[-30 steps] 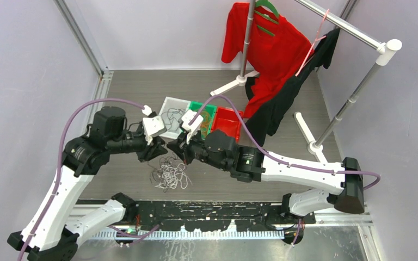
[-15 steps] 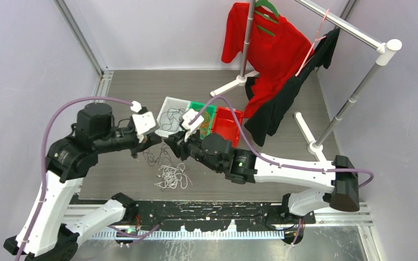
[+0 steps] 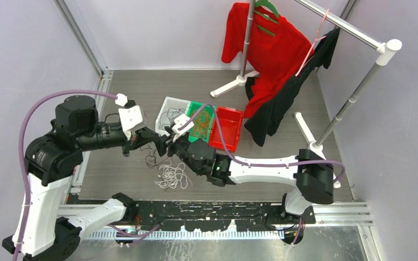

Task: Untangle the cables
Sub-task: Untie the cable.

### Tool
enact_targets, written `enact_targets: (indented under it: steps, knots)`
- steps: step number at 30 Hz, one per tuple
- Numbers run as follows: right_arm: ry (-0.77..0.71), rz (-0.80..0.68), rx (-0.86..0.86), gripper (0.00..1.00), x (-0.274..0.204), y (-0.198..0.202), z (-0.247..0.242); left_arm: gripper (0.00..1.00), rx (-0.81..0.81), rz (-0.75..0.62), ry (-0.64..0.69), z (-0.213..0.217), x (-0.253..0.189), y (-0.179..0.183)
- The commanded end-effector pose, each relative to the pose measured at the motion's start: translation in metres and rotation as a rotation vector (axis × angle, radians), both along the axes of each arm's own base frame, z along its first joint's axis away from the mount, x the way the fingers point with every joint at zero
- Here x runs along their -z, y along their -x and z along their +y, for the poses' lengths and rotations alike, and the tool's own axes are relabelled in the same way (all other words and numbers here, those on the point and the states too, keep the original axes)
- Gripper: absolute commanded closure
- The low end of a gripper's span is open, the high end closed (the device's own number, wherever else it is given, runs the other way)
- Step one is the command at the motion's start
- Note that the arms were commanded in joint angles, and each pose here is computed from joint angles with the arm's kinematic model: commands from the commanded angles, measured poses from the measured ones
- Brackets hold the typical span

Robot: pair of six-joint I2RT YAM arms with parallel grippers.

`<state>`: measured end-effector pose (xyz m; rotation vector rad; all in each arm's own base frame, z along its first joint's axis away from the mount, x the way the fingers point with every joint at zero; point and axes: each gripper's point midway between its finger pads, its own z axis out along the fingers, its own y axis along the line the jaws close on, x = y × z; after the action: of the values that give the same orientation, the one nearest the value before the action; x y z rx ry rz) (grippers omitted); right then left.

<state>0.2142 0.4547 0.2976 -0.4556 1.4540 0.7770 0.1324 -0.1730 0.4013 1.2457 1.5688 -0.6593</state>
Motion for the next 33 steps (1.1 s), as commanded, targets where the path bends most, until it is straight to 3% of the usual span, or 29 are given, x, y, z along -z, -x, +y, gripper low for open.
enact_targets:
  steps: [1,6,14,33]
  knots:
    - [-0.102,-0.046,0.120,0.37,-0.016,-0.017,-0.005,1.00,0.041,-0.029,0.046,-0.002,-0.025,0.011]
    - [-0.075,-0.032,0.215,0.34,0.026,-0.026,-0.023,1.00,0.001,-0.164,0.080,0.006,-0.065,0.008]
    - [-0.047,-0.005,0.250,0.34,0.054,-0.023,-0.046,1.00,-0.114,-0.429,0.137,0.028,-0.129,0.002]
    - [-0.107,0.108,0.334,0.30,0.107,-0.016,-0.101,1.00,-0.415,-0.829,0.174,0.084,-0.221,-0.013]
